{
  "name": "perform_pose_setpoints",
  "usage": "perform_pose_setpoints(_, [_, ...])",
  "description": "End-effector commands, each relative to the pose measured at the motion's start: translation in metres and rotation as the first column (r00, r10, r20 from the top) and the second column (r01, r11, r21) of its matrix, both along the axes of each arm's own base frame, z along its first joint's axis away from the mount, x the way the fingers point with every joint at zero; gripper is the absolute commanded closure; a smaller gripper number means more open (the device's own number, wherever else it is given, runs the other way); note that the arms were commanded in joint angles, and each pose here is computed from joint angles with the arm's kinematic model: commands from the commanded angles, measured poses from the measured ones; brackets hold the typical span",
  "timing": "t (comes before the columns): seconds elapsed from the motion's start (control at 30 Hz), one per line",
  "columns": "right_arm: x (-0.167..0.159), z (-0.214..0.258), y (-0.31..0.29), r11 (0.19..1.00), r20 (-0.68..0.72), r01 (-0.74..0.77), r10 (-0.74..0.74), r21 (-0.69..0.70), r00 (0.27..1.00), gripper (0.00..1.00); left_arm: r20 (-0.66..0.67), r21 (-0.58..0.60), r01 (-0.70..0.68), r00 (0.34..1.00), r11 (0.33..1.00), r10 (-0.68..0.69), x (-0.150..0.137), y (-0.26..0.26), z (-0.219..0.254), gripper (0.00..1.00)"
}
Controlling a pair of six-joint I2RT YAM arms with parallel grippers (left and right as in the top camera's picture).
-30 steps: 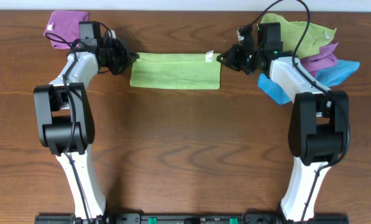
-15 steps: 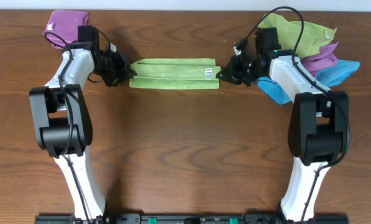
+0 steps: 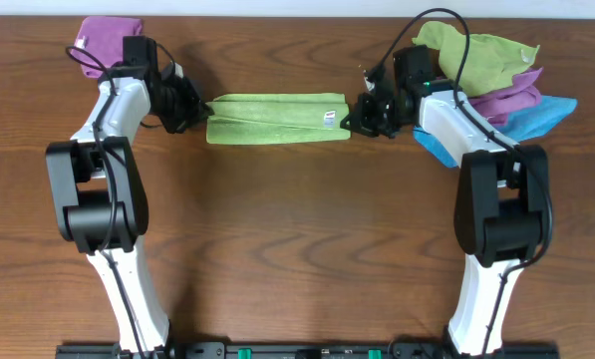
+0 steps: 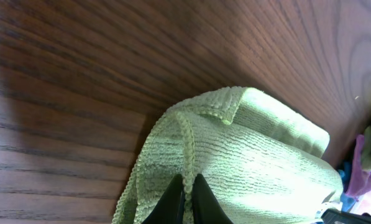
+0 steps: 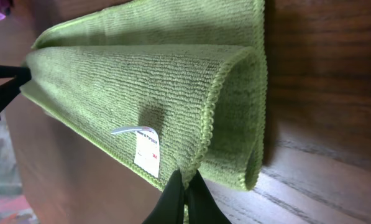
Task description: Fold the cloth
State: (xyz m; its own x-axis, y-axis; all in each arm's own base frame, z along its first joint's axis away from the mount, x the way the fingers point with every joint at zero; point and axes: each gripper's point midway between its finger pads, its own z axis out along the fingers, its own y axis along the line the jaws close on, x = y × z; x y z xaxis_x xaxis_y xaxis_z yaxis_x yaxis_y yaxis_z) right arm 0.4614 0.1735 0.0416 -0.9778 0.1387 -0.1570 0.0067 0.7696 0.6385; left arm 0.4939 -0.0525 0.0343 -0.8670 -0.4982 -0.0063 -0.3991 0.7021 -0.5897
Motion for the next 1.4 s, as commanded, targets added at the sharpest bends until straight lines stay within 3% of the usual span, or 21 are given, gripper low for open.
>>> perform_pose_setpoints(0.0, [0.009, -0.010, -0.018, 0.997, 0.020, 0.031, -0.029, -0.075, 0.999, 0.98, 0.052, 0.093, -0.018, 0.999, 0.996, 0.014, 0.009, 0.016, 0.012, 0.94])
perform_pose_setpoints(0.07, [0.010, -0.009, -0.018, 0.997, 0.026, 0.031, -0.029, -0.075, 0.999, 0.98, 0.052, 0.099, -0.013, 0.999, 0.995, 0.008, 0.009, 0.013, 0.011, 0.94])
perform_pose_setpoints(0.1, [0.011, -0.009, -0.018, 0.997, 0.028, 0.031, -0.029, -0.074, 0.999, 0.90, 0.051, 0.099, -0.010, 0.999, 0.995, 0.005, 0.008, 0.012, 0.011, 0.65])
perform_pose_setpoints(0.13, [0.011, -0.009, -0.018, 0.997, 0.033, 0.029, -0.026, -0.075, 0.999, 0.66, 0.052, 0.099, -0.010, 0.999, 0.995, 0.005, 0.008, 0.012, 0.011, 0.18])
perform_pose_setpoints(0.17, [0.012, -0.009, -0.018, 0.997, 0.042, 0.020, -0.016, -0.077, 0.999, 0.48, 0.047, 0.098, -0.008, 0.999, 0.995, 0.004, 0.007, 0.012, 0.011, 0.02])
perform_pose_setpoints(0.23, [0.014, -0.006, -0.020, 0.997, 0.059, 0.012, -0.007, -0.081, 0.998, 0.28, 0.045, 0.099, -0.001, 0.999, 0.995, -0.003, 0.005, 0.014, 0.013, 0.05])
perform_pose_setpoints(0.27, [0.015, -0.005, -0.022, 0.997, 0.064, 0.015, -0.010, -0.081, 0.998, 0.28, 0.051, 0.101, 0.008, 0.999, 0.995, -0.013, 0.005, 0.014, 0.016, 0.05])
perform_pose_setpoints(0.3, [0.019, 0.000, -0.026, 0.997, 0.075, 0.024, -0.018, -0.079, 0.997, 0.35, 0.063, 0.102, 0.015, 0.998, 0.995, -0.022, 0.004, 0.017, 0.022, 0.04])
perform_pose_setpoints(0.33, [0.023, 0.005, -0.030, 0.997, 0.089, 0.033, -0.027, -0.076, 0.996, 0.49, 0.082, 0.101, 0.019, 0.996, 0.995, -0.027, 0.006, 0.018, 0.030, 0.02])
perform_pose_setpoints(0.37, [0.027, 0.013, -0.032, 0.997, 0.105, 0.040, -0.033, -0.071, 0.994, 0.85, 0.112, 0.097, 0.032, 0.993, 0.995, -0.042, 0.007, 0.017, 0.041, 0.14])
perform_pose_setpoints(0.4, [0.031, 0.022, -0.034, 0.997, 0.124, 0.047, -0.038, -0.068, 0.992, 0.98, 0.139, 0.105, 0.038, 0.989, 0.994, -0.052, 0.009, 0.017, 0.051, 0.40])
perform_pose_setpoints(0.47, [0.040, 0.041, -0.035, 0.997, 0.173, 0.046, -0.034, -0.065, 0.984, 0.99, 0.198, 0.128, 0.057, 0.977, 0.990, -0.082, 0.010, 0.014, 0.072, 0.89])
perform_pose_setpoints(0.5, [0.044, 0.052, -0.033, 0.997, 0.209, 0.037, -0.022, -0.068, 0.978, 0.99, 0.226, 0.148, 0.068, 0.969, 0.987, -0.101, 0.011, 0.011, 0.083, 0.94])
perform_pose_setpoints(0.57, [0.051, 0.066, -0.032, 0.992, 0.262, 0.048, -0.016, -0.117, 0.965, 0.99, 0.248, 0.237, 0.059, 0.961, 0.970, -0.119, 0.011, 0.011, 0.093, 0.94])
perform_pose_setpoints(0.7, [0.051, 0.056, -0.028, 0.966, 0.266, 0.078, -0.010, -0.247, 0.964, 0.99, 0.192, 0.486, 0.022, 0.973, 0.874, -0.132, 0.010, 0.016, 0.077, 0.95])
perform_pose_setpoints(0.83, [0.042, 0.036, -0.015, 0.938, 0.238, 0.063, 0.021, -0.340, 0.971, 0.99, 0.119, 0.594, 0.069, 0.978, 0.801, -0.173, 0.006, -0.003, 0.046, 0.94])
perform_pose_setpoints(1.07, [0.044, 0.031, 0.000, 0.930, 0.261, 0.052, 0.048, -0.364, 0.964, 0.98, 0.000, 0.600, 0.116, 0.989, 0.791, -0.145, -0.004, -0.020, -0.014, 0.94])
perform_pose_setpoints(1.23, [0.048, 0.021, 0.003, 0.926, 0.269, 0.033, 0.075, -0.377, 0.960, 0.98, -0.005, 0.597, 0.105, 0.992, 0.795, -0.127, -0.003, -0.020, -0.021, 0.94])
perform_pose_setpoints(1.37, [0.042, -0.013, 0.006, 0.921, 0.206, 0.000, 0.087, -0.390, 0.975, 0.99, 0.001, 0.597, 0.101, 0.992, 0.796, -0.127, -0.001, -0.021, -0.021, 0.95])
